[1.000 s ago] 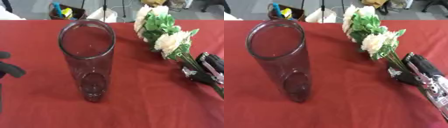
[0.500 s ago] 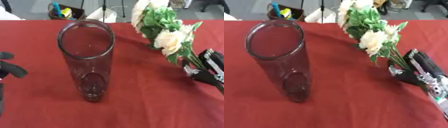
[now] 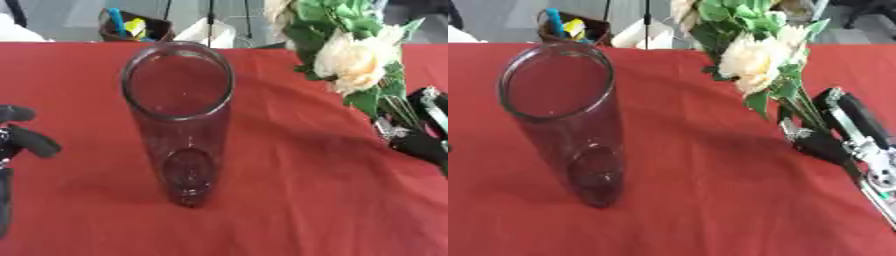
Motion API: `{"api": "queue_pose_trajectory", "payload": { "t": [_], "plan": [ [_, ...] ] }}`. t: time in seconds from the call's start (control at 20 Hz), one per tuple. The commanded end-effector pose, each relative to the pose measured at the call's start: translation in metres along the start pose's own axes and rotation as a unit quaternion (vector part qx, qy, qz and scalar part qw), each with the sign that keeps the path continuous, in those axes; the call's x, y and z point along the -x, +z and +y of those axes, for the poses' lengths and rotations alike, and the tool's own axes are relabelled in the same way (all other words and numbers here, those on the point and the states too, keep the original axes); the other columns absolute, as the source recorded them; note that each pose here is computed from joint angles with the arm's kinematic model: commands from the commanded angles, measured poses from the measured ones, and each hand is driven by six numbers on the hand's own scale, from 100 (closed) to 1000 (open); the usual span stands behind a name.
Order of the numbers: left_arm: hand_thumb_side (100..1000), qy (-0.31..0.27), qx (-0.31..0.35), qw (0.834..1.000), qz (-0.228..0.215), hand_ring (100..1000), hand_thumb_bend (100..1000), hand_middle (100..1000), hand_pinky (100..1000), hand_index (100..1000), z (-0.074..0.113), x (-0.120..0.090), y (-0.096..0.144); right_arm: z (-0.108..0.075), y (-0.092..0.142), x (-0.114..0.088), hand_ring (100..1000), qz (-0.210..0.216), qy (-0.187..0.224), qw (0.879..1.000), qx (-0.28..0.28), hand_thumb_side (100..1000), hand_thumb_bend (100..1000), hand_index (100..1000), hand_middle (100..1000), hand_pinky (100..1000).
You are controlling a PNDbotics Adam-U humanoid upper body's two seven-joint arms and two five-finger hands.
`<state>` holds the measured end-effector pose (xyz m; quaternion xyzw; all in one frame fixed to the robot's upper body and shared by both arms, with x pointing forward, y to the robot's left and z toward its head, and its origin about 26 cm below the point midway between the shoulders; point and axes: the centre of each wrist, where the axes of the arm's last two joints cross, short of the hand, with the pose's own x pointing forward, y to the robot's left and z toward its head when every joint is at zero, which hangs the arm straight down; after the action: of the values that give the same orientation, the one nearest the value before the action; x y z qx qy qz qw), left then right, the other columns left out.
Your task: Arrange flowers into the vase.
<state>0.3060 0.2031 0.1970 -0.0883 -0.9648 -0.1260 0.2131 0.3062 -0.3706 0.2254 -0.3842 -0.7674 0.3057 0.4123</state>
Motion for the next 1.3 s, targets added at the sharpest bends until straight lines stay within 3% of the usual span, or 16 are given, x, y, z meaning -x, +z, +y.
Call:
{"api": "queue_pose_trajectory", "payload": {
  "t": [0.05, 0.45, 1.3],
  "plan": [
    [968, -0.004, 0.008, 1.0, -0.006, 459, 100, 654, 507, 752, 0.0, -0.004, -0.003, -0.021, -0.006, -0.013, 428, -0.024, -0.007, 1.0, 0.018, 620, 100, 100, 100, 153],
    [964, -0.002, 0.011, 1.0, -0.003, 460, 100, 654, 507, 753, 0.0, -0.004, -0.001, -0.038, -0.018, -0.034, 409, -0.053, -0.079, 0.994, 0.046, 609, 100, 100, 100, 126],
    [951, 0.006, 0.02, 1.0, -0.001, 463, 100, 658, 510, 755, 0.0, -0.004, 0.003, -0.083, -0.051, -0.082, 361, -0.115, -0.215, 0.967, 0.073, 581, 100, 100, 100, 100]
  ]
}}
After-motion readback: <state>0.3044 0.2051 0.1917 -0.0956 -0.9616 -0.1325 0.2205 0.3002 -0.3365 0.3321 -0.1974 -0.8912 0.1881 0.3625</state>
